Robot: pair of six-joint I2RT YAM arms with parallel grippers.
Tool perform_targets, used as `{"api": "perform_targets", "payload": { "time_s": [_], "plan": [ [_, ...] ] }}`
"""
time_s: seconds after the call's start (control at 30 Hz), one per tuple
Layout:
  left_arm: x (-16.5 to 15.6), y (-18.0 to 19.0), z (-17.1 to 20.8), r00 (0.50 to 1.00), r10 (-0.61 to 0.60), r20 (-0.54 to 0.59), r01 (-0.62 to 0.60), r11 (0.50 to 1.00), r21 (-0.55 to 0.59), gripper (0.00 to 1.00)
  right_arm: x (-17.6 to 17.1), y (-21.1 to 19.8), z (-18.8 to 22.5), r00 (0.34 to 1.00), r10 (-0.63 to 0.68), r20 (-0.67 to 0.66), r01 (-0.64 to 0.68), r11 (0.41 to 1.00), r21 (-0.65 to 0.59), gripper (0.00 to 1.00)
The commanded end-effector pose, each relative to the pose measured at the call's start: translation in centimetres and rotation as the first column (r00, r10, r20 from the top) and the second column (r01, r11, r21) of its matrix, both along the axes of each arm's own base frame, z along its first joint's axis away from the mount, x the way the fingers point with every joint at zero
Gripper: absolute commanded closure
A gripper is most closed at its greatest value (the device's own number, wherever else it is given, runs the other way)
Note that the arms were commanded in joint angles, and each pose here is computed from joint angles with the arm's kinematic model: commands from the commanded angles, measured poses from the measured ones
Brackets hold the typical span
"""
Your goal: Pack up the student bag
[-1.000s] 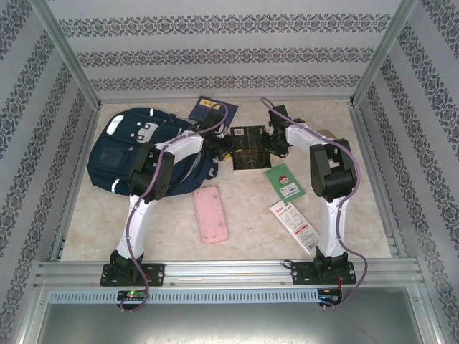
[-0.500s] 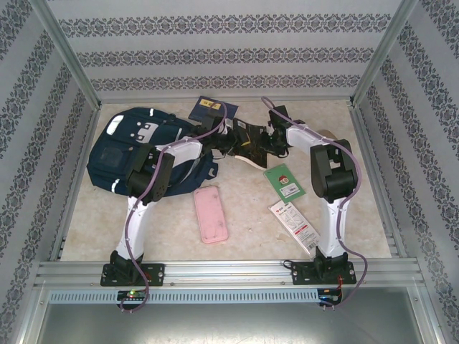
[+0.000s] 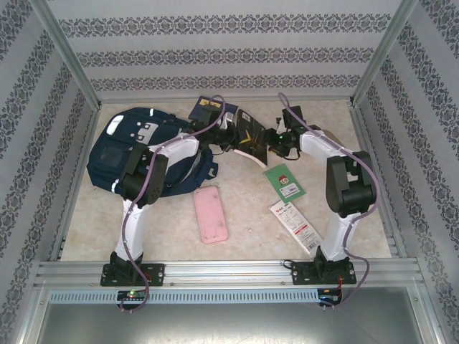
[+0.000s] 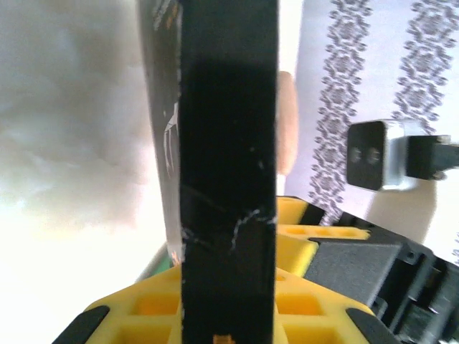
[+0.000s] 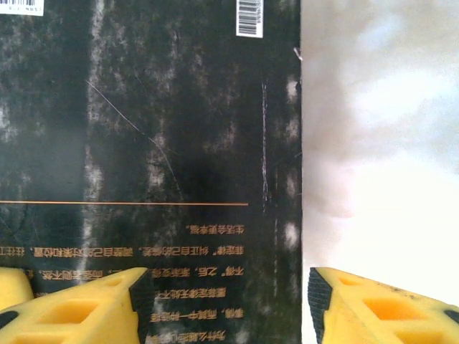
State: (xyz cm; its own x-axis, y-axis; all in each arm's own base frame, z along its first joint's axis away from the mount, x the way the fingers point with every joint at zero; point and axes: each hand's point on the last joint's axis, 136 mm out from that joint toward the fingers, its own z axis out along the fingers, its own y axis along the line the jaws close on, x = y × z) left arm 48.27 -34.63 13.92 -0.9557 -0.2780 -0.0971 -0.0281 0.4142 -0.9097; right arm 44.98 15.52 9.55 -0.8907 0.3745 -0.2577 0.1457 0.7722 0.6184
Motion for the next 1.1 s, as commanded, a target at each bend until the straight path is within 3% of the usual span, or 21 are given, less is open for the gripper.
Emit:
{"api": "perform_targets", "payload": {
  "time_s": [0.0, 0.33, 0.57, 0.93, 1.0, 1.07],
  "plan": [
    [-0.8, 0.1, 9.3, 0.973, -0.094, 0.213, 0.120, 0.986, -0.117, 1.00, 0.4, 0.6, 3.7, 0.997, -0.014, 0.075, -0.001, 0.979, 0.202, 0.39],
    [-2.1, 0.2, 12.7, 0.951, -0.149, 0.271, 0.204, 0.960, -0.190, 1.00, 0.7, -0.1, 7.0, 0.987, -0.046, 0.154, -0.022, 0.910, 0.414, 0.35],
    [-2.4, 0.2, 13.9, 0.946, -0.150, 0.287, 0.218, 0.951, -0.221, 1.00, 1.6, 1.5, 8.1, 0.988, -0.025, 0.150, -0.068, 0.807, 0.586, 0.33],
    [-2.5, 0.3, 13.4, 0.946, -0.158, 0.282, 0.224, 0.950, -0.218, 1.00, 1.7, 2.2, 10.4, 0.982, -0.013, 0.191, -0.127, 0.699, 0.704, 0.37],
    [-2.3, 0.5, 13.6, 0.945, -0.153, 0.288, 0.221, 0.950, -0.222, 1.00, 1.5, 2.3, 10.5, 0.982, -0.006, 0.189, -0.132, 0.696, 0.706, 0.27],
    [-2.3, 0.4, 14.2, 0.940, -0.152, 0.304, 0.227, 0.947, -0.229, 1.00, 1.3, 2.6, 10.3, 0.984, 0.002, 0.181, -0.131, 0.693, 0.709, 0.25]
  ]
}}
